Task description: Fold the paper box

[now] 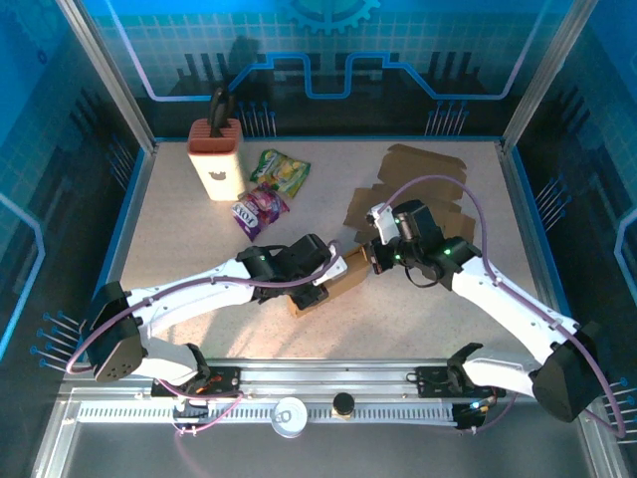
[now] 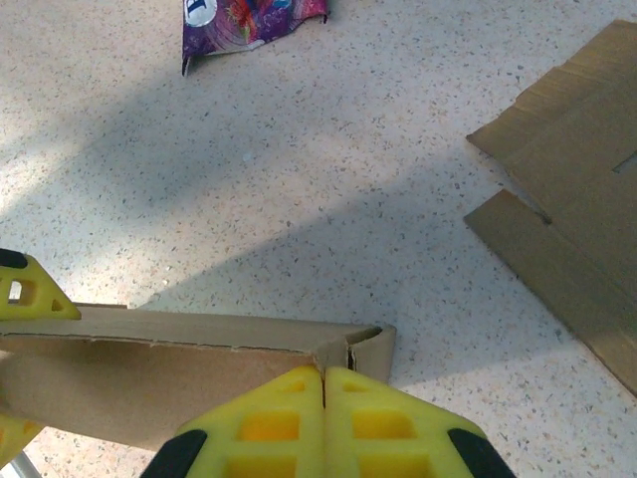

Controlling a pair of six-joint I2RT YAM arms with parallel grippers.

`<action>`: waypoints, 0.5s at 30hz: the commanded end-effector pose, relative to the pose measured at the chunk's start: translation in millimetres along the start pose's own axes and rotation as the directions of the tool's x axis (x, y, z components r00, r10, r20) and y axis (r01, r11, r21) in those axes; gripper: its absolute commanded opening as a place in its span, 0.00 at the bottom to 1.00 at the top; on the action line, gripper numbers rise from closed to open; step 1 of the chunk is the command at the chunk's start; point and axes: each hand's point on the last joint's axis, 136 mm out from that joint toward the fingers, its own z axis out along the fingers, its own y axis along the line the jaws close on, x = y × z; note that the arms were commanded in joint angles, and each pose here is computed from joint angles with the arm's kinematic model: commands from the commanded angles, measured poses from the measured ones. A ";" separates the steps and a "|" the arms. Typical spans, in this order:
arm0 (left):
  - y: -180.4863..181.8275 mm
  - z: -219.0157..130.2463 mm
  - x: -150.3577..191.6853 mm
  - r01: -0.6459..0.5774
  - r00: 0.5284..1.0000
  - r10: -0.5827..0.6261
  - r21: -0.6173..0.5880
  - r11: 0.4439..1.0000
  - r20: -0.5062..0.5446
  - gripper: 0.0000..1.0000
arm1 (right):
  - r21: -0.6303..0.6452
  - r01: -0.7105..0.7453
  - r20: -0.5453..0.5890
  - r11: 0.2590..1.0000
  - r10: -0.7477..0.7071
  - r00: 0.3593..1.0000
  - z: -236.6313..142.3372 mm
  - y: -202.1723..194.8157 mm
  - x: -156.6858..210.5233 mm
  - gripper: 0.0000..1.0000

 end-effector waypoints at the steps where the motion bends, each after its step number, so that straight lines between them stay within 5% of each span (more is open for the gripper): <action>1: 6.7 6.6 4.1 0.031 0.999 -0.031 -0.007 0.999 -0.017 0.42 | 0.051 -0.035 -0.018 0.998 0.036 0.999 -2.3 -6.1 10.7 0.00; 15: 19.5 1.6 1.5 0.071 0.997 -0.070 -0.069 0.995 0.014 0.57 | 0.097 -0.018 0.044 0.995 0.014 0.999 3.1 -12.7 16.0 0.00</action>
